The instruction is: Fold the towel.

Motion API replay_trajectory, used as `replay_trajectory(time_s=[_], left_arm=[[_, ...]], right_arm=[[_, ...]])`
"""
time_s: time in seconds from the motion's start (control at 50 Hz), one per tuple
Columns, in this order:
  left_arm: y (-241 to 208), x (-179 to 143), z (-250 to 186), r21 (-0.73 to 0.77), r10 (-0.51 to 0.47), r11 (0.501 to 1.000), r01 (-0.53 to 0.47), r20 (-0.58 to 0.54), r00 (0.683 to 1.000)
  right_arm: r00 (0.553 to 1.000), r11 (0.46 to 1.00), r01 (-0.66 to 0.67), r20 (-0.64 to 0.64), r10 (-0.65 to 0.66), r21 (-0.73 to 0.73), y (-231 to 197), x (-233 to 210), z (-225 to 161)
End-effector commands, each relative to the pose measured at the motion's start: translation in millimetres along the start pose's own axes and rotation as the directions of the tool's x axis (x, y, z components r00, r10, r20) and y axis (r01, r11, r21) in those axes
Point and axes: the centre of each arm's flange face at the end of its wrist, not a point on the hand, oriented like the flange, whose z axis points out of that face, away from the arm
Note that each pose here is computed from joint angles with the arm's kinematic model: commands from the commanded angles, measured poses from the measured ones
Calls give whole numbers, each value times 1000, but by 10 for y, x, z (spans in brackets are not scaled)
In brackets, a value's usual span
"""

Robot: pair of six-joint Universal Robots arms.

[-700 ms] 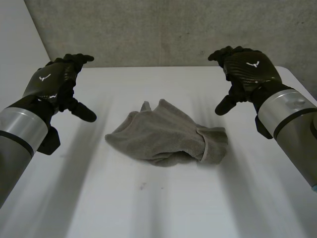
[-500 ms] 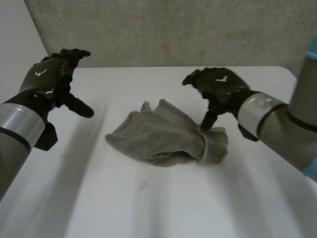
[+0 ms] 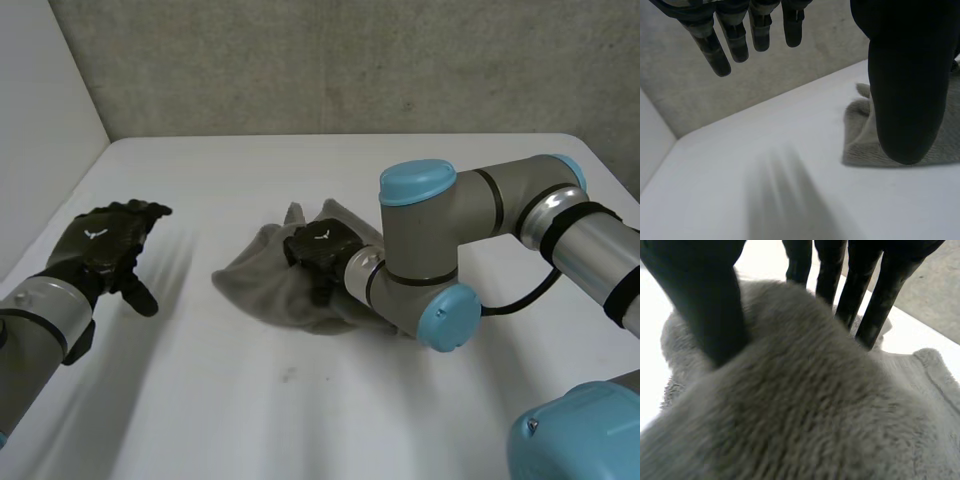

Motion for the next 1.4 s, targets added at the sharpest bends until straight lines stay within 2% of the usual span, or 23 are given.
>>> replay_trajectory(time_s=[0.02,0.16,0.2,0.4,0.5,0.56,0.6,0.62,0.66,0.68,0.72,0.76,0.94,1.04,1.14,1.22,1.26,1.3,1.32,1.34,1.36,1.38,1.4], left_arm=[[-34,84,83,23,-4,1000,6,-98,995],[23,193,317,44,10,999,-4,-135,991],[59,239,399,38,12,999,-7,-149,989],[200,738,672,15,-2,1000,7,-286,958],[340,1153,729,-19,-19,1000,13,-385,923],[406,1212,717,-53,-28,999,8,-399,916],[549,1302,650,-150,-73,989,6,-444,893],[550,1302,650,-151,-73,989,6,-444,893],[629,1390,563,-246,-156,969,31,-508,847],[629,1390,562,-246,-156,969,31,-509,847],[643,1431,497,-305,-220,951,55,-542,811],[638,1436,483,-321,-240,945,65,-543,805],[572,1355,457,-379,-330,914,147,-482,812],[607,1363,417,-434,-411,876,209,-446,795],[657,1428,380,-461,-437,860,219,-445,782],[630,1458,407,-444,-428,869,218,-452,783],[472,1455,514,-388,-410,891,237,-462,786],[314,1422,605,-332,-391,908,254,-459,798],[107,1372,701,-257,-366,927,274,-448,816],[105,1372,702,-256,-366,927,275,-448,816],[-112,1308,785,-177,-346,938,298,-425,837],[-114,1307,786,-176,-346,938,298,-425,837],[-411,1208,853,-71,-325,943,324,-390,861]], right_arm=[[999,998,18,-49,-15,67,-390,87,-244],[997,995,21,-79,-13,101,-685,173,-774],[993,991,22,-116,-7,132,-761,267,-1031],[992,990,22,-127,-5,140,-643,147,-1475],[991,991,20,-132,-2,131,-603,106,-1608],[989,992,16,-147,2,125,-578,140,-1652],[987,992,13,-161,8,124,-569,188,-1670],[984,992,17,-180,6,126,-564,246,-1680],[981,991,17,-195,9,131,-556,296,-1680],[979,990,20,-205,9,138,-555,330,-1674],[977,989,25,-212,7,145,-560,352,-1669],[977,989,27,-215,5,147,-556,360,-1662],[976,989,31,-218,1,143,-534,369,-1651],[974,988,30,-225,4,150,-517,391,-1640],[971,986,39,-237,1,165,-533,409,-1629],[965,973,73,-262,-13,218,-598,443,-1595],[961,962,95,-277,-22,255,-647,466,-1575],[955,947,122,-294,-31,297,-698,496,-1537],[946,924,161,-320,-45,346,-763,540,-1496],[933,893,209,-355,-60,399,-835,589,-1458],[933,893,209,-355,-60,399,-836,589,-1457],[915,849,265,-398,-71,457,-908,646,-1407],[893,794,324,-443,-78,514,-994,692,-1373]])
